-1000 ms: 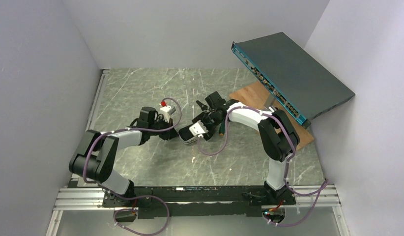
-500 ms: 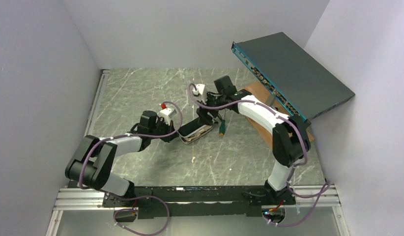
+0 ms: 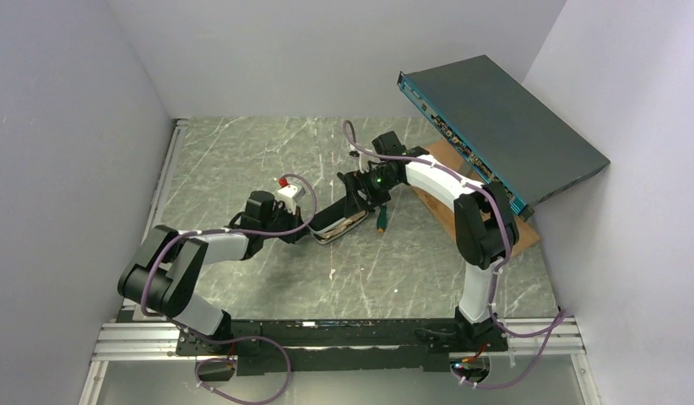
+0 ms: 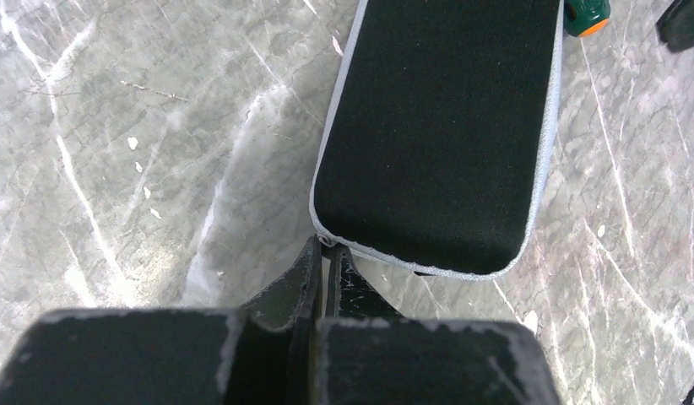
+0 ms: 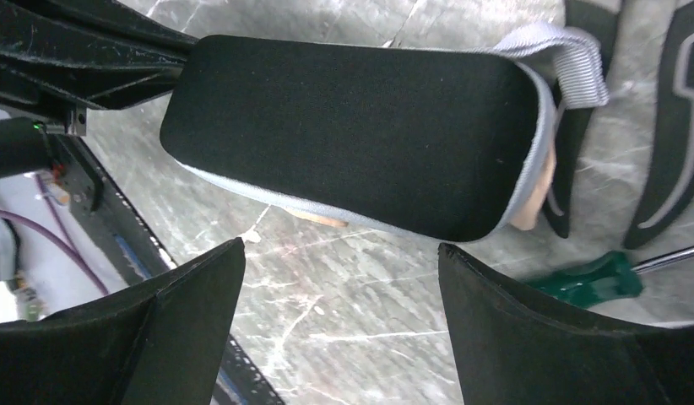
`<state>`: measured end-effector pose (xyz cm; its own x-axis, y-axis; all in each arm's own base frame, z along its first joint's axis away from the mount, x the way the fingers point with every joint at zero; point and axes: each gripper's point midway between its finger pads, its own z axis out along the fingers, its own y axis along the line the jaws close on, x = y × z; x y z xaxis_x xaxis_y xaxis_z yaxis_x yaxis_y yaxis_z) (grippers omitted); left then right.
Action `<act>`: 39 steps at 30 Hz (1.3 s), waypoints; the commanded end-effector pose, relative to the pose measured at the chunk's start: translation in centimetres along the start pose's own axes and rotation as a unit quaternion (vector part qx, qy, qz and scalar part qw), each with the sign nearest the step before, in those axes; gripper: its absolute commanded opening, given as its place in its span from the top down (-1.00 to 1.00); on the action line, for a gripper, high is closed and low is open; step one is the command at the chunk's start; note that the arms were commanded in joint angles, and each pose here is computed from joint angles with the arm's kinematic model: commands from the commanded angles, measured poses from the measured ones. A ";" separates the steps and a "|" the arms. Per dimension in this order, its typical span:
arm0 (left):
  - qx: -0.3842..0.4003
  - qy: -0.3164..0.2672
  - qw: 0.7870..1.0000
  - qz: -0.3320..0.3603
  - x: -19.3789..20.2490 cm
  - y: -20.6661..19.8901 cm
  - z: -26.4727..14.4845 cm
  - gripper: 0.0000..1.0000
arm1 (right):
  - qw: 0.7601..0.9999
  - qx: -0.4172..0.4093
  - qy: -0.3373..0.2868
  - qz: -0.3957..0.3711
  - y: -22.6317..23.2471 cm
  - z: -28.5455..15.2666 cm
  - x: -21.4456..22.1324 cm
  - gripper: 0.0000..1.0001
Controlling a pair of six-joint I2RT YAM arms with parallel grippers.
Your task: Open the umbrella
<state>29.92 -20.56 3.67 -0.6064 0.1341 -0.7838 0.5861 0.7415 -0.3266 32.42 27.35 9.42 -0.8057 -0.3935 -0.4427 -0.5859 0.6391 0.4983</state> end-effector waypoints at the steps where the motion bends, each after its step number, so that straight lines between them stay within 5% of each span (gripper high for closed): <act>1: 0.010 -0.047 0.999 0.019 -3.2 -0.8 0.7 1.00 | 0.997 -0.042 0.006 0.069 2.3 0.0 -0.8 -0.71; 10: 0.053 -0.042 0.995 0.078 -2.1 -4.0 0.2 1.00 | 0.989 -0.082 0.008 0.127 1.6 3.7 -2.9 -0.71; 14: 0.071 -0.036 0.990 0.115 -1.2 -5.2 0.4 1.00 | 0.986 -0.093 0.020 0.134 1.4 4.4 -2.3 -0.54; 17: 0.082 -0.033 0.985 0.149 -0.8 -5.8 0.7 1.00 | 0.987 -0.096 0.032 0.126 1.0 5.0 -1.2 -0.13; 22: 0.072 -0.024 0.985 0.156 -0.6 -5.3 0.7 0.99 | 0.993 -0.073 0.058 0.078 -0.9 5.8 1.1 1.00; 39: 0.033 -0.028 0.976 0.212 -2.7 -3.0 1.4 1.00 | 0.986 -0.042 0.149 -0.057 -4.5 6.6 6.3 1.00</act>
<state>26.43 -24.17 3.50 -0.3760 0.3950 -0.8382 0.8344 0.5378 -0.1208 33.78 30.24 6.28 -0.7812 -0.4582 -0.4241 -0.6179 0.4705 0.6299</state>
